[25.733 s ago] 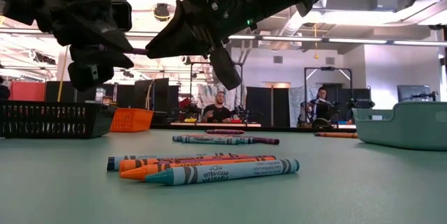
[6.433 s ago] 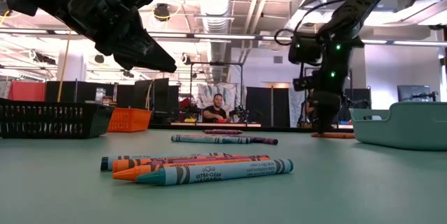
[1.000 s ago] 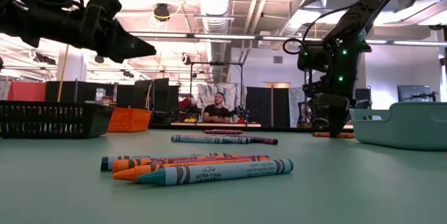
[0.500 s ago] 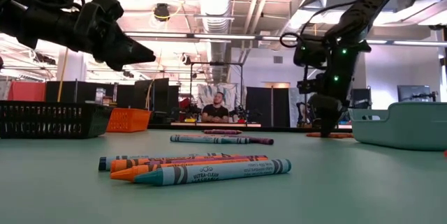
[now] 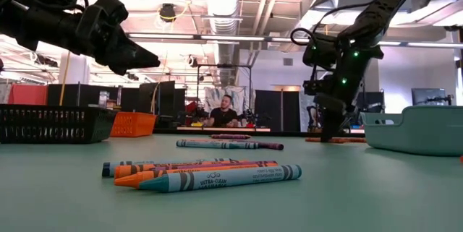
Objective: Sort crayons
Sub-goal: Put the orange crayon into the orange bin
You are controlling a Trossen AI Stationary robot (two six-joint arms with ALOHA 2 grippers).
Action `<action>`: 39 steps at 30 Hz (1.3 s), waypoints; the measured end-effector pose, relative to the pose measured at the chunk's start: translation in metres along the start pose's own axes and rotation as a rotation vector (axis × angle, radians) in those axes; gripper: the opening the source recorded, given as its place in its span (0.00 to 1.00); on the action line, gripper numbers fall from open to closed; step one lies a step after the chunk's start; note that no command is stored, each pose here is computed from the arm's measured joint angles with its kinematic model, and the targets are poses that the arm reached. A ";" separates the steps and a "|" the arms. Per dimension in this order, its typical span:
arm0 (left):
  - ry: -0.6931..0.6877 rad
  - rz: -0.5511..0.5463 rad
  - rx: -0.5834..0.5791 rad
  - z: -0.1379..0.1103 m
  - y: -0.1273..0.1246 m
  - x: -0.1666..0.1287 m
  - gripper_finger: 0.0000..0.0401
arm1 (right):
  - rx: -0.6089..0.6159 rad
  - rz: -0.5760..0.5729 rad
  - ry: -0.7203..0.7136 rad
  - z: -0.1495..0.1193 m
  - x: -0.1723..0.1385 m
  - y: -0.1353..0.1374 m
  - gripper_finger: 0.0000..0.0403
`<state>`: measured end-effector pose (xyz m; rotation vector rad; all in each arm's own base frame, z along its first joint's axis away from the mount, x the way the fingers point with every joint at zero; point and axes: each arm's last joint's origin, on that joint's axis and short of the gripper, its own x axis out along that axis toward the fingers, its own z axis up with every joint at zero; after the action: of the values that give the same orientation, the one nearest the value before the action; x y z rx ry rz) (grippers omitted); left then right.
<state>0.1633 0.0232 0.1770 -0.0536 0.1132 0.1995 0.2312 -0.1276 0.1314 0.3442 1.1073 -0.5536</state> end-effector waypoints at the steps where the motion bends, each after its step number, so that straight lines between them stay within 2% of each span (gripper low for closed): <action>1: 0.000 0.000 0.000 0.000 0.000 0.000 0.26 | 0.000 0.001 0.000 0.000 0.000 0.000 0.05; 5: 0.000 0.000 0.009 0.000 0.000 0.000 0.26 | -0.015 0.019 0.009 0.000 0.003 0.001 0.07; 11: 0.004 0.000 0.010 0.000 0.000 0.000 0.26 | -0.032 0.047 -0.033 0.004 0.010 0.002 0.01; 16: -0.016 -0.001 0.017 0.002 0.000 0.000 0.26 | -0.058 0.122 -0.192 0.017 -0.004 0.005 0.01; 21: -0.028 -0.002 0.003 0.003 0.000 0.000 0.26 | -0.089 0.318 -0.477 0.041 -0.032 0.017 0.01; 26: -0.070 -0.011 -0.020 0.006 -0.001 0.002 0.26 | -0.208 0.553 -0.794 0.059 -0.058 0.063 0.01; 30: -0.156 -0.054 -0.017 0.012 -0.005 0.006 0.26 | -0.308 0.676 -0.990 0.057 -0.071 0.106 0.00; 34: -0.243 -0.177 -0.003 0.015 -0.013 0.011 0.26 | -0.317 0.701 -1.124 0.056 -0.079 0.137 0.00; 39: -0.284 -0.259 0.002 0.010 -0.023 0.021 0.26 | -0.345 0.713 -1.127 0.064 -0.071 0.167 0.00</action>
<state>0.1893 0.0058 0.1857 -0.0372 -0.1763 -0.0528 0.3520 -0.0072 0.2207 0.0642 -0.0590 0.1257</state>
